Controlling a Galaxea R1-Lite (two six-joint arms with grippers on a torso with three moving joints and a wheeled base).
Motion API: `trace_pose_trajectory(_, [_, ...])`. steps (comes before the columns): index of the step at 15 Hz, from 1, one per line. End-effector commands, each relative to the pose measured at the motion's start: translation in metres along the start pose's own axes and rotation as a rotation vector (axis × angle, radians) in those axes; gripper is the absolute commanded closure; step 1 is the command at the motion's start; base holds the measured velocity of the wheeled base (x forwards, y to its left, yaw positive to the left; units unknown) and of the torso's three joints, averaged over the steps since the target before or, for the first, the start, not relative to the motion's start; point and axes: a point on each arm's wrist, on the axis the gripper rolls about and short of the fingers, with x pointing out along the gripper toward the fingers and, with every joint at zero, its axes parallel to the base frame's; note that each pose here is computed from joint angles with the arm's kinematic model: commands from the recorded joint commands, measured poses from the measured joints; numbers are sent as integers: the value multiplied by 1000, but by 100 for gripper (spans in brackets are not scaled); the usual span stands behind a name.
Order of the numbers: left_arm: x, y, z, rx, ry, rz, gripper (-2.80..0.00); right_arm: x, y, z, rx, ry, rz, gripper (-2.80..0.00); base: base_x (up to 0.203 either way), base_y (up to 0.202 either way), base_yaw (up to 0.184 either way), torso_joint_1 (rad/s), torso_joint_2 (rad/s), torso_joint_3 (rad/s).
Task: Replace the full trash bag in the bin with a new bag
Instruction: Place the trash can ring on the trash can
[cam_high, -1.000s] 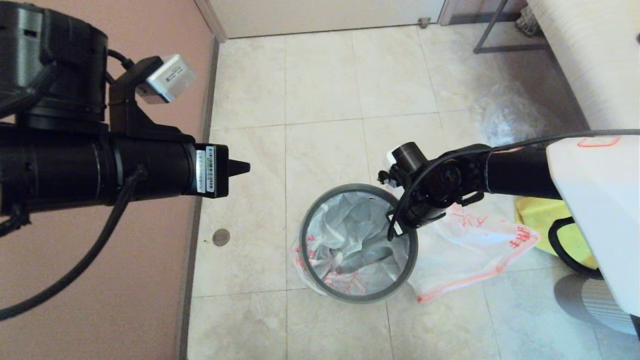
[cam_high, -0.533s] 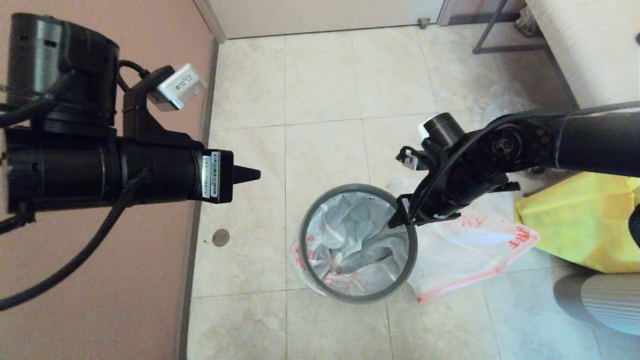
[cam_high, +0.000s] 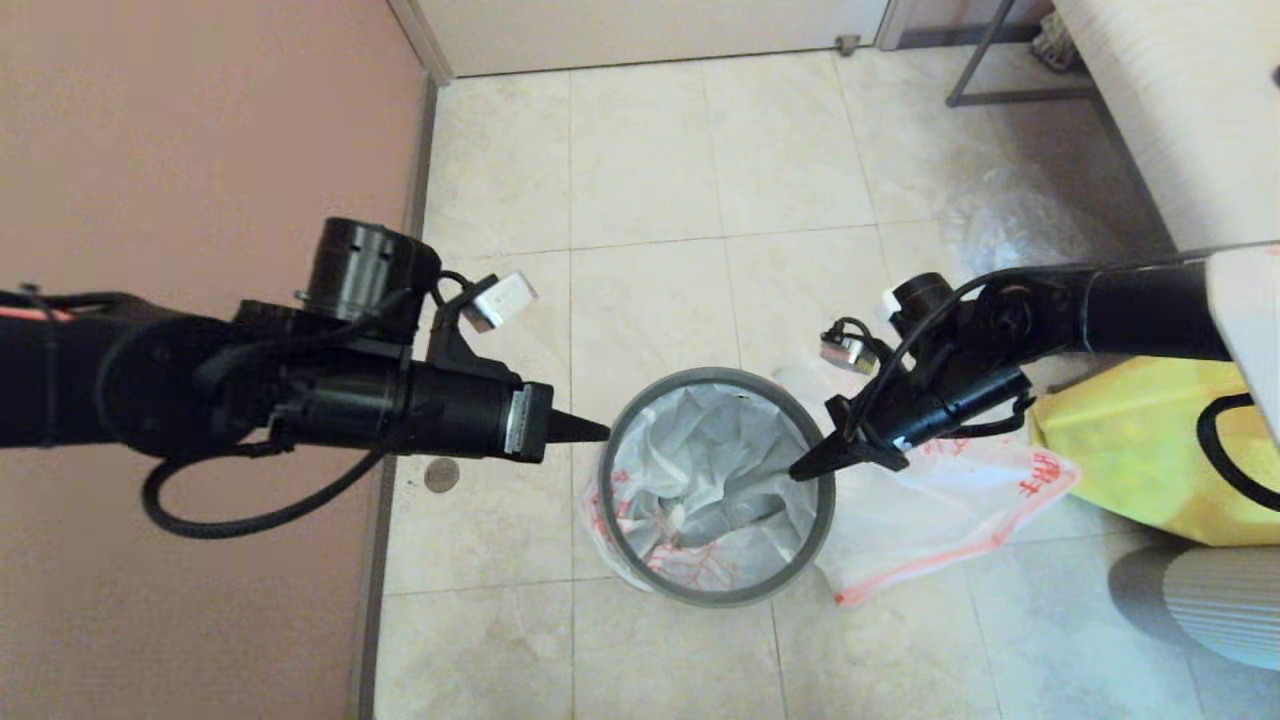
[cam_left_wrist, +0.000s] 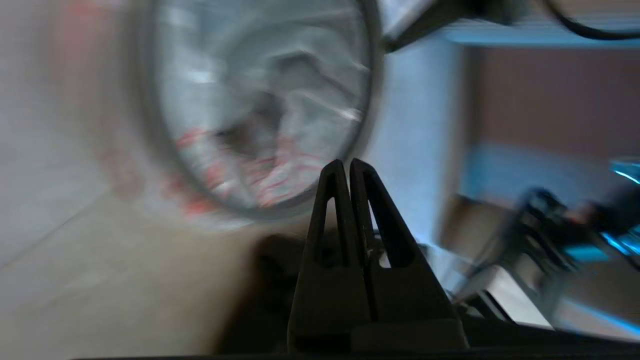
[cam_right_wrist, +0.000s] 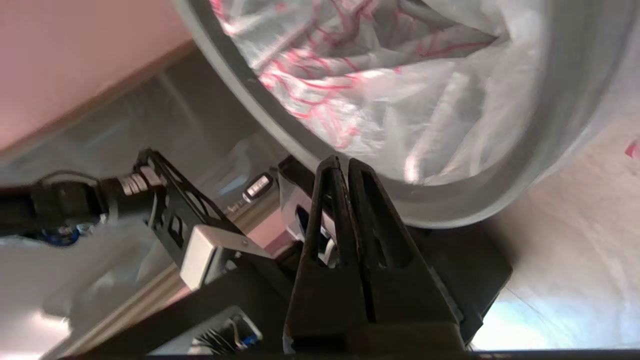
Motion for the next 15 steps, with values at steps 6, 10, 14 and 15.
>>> trace_pose_trajectory(6, [101,94,-62,-139,174,-17,0,41,-71,2,12,24,-13,0,0,0,0,0,0,0])
trace_pose_trajectory(10, [135,120,-73,-154,200,27,0,54,-81,1,17,40,-8,0,0,0,0,0,0,0])
trace_pose_trajectory(14, [131,117,-70,-149,192,29,0,37,-58,5,-21,7,4,0,0,0,0,0,0,0])
trace_pose_trajectory(15, [124,112,-65,-136,175,27,0,27,-46,5,-34,0,8,0,0,0,0,0,0,0])
